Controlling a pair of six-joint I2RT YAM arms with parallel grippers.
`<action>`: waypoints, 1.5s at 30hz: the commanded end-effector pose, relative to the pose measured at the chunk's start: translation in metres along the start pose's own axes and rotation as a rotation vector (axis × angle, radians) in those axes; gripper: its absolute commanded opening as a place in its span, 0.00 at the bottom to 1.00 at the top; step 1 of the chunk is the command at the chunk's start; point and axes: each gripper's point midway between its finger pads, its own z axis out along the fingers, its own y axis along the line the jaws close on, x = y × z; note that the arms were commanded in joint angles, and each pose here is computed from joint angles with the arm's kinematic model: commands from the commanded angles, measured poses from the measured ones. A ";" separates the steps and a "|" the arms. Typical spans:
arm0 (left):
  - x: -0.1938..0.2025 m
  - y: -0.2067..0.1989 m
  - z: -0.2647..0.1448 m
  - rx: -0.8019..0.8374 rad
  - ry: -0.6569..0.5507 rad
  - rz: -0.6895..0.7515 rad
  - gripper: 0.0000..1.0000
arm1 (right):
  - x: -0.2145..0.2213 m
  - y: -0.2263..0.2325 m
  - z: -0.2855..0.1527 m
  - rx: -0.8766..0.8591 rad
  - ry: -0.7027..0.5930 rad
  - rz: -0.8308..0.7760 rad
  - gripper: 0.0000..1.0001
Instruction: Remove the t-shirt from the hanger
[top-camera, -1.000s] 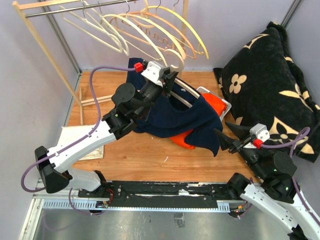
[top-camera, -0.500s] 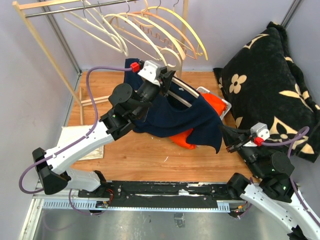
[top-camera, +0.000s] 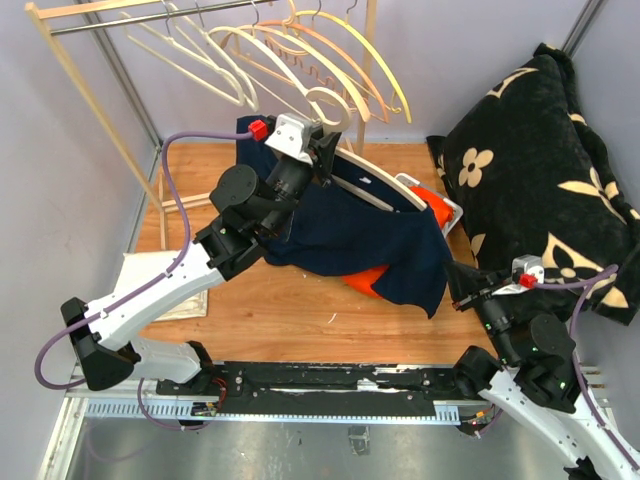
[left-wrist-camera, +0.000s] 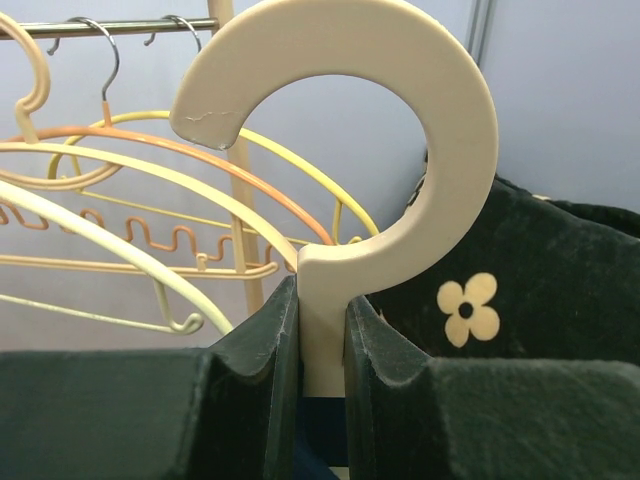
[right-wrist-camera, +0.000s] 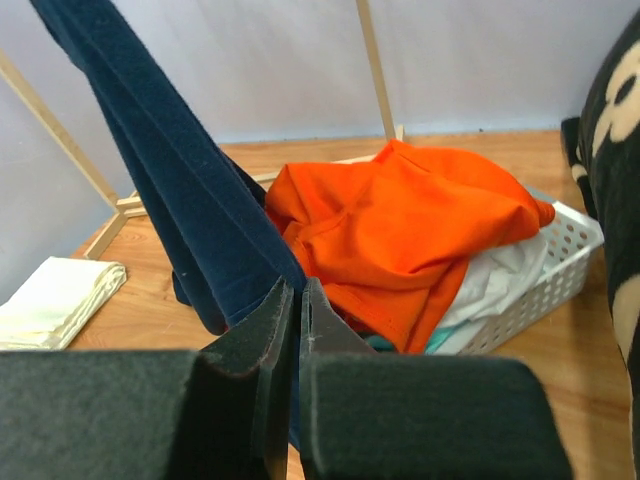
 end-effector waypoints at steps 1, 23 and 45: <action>-0.062 0.018 -0.005 -0.058 -0.153 -0.063 0.00 | 0.025 -0.015 -0.001 0.094 0.072 0.046 0.01; -0.063 0.005 -0.015 0.037 -0.149 -0.079 0.00 | 0.039 -0.015 0.004 0.096 0.118 -0.012 0.31; 0.043 -0.026 -0.022 0.158 0.058 -0.064 0.01 | -0.074 0.013 -0.011 -0.075 -0.048 -0.222 0.63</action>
